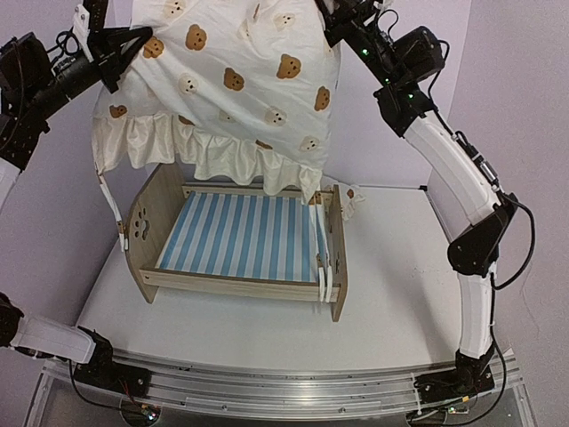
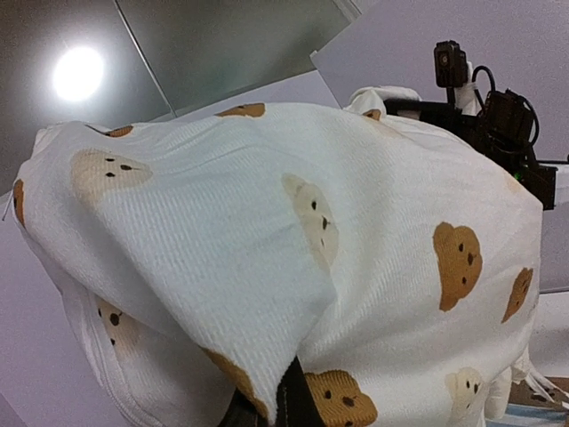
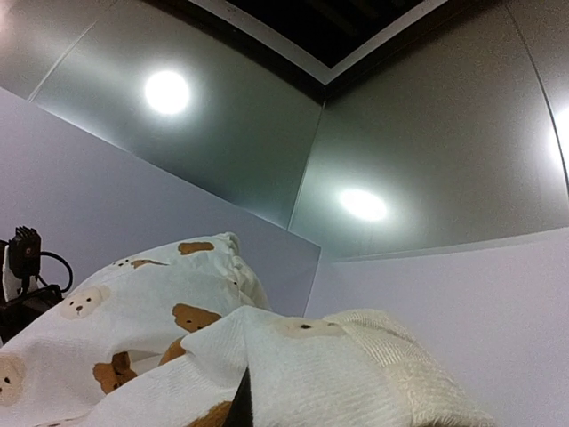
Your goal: Set up the pet bed
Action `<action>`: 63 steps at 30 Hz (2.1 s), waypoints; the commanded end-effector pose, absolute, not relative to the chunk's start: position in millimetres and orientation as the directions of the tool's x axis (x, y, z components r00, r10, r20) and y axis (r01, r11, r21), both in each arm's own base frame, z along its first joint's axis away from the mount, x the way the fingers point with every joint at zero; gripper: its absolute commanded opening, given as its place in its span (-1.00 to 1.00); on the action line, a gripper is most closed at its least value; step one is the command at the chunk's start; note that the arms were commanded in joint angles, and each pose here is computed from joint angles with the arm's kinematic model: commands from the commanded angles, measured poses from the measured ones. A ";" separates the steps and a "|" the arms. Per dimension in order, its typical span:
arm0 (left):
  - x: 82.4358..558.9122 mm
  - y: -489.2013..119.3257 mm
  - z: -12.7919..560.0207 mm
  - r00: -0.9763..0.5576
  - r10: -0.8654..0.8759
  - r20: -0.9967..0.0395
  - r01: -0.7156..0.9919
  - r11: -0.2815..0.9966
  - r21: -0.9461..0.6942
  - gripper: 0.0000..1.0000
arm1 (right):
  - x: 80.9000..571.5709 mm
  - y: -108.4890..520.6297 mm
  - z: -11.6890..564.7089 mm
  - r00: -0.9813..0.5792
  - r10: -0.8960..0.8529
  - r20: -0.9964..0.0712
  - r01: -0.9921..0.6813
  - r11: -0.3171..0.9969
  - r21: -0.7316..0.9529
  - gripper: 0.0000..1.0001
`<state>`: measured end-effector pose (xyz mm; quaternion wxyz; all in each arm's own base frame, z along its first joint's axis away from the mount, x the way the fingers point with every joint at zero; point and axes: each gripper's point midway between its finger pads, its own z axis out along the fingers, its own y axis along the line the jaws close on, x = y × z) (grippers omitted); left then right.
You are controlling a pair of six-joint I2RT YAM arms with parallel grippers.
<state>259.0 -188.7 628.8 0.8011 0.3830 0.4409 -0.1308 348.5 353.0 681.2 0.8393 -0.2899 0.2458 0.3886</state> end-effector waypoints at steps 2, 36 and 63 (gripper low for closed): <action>239.9 -186.2 649.7 0.700 0.116 -0.705 0.468 0.671 0.575 -1.00 | 287.2 310.5 731.2 0.734 0.509 -0.449 -0.677 0.602 -0.424 -1.00; 324.9 -177.0 417.1 -0.186 -0.057 -0.981 0.571 0.807 -0.155 -1.00 | 462.3 326.8 324.8 -0.487 0.142 -0.862 -0.460 0.797 0.391 0.96; 345.7 -171.2 422.7 -0.131 -0.018 -0.991 0.519 0.851 -0.084 -1.00 | 265.6 344.5 209.6 -0.809 -0.289 -0.511 -0.559 0.646 0.519 -0.09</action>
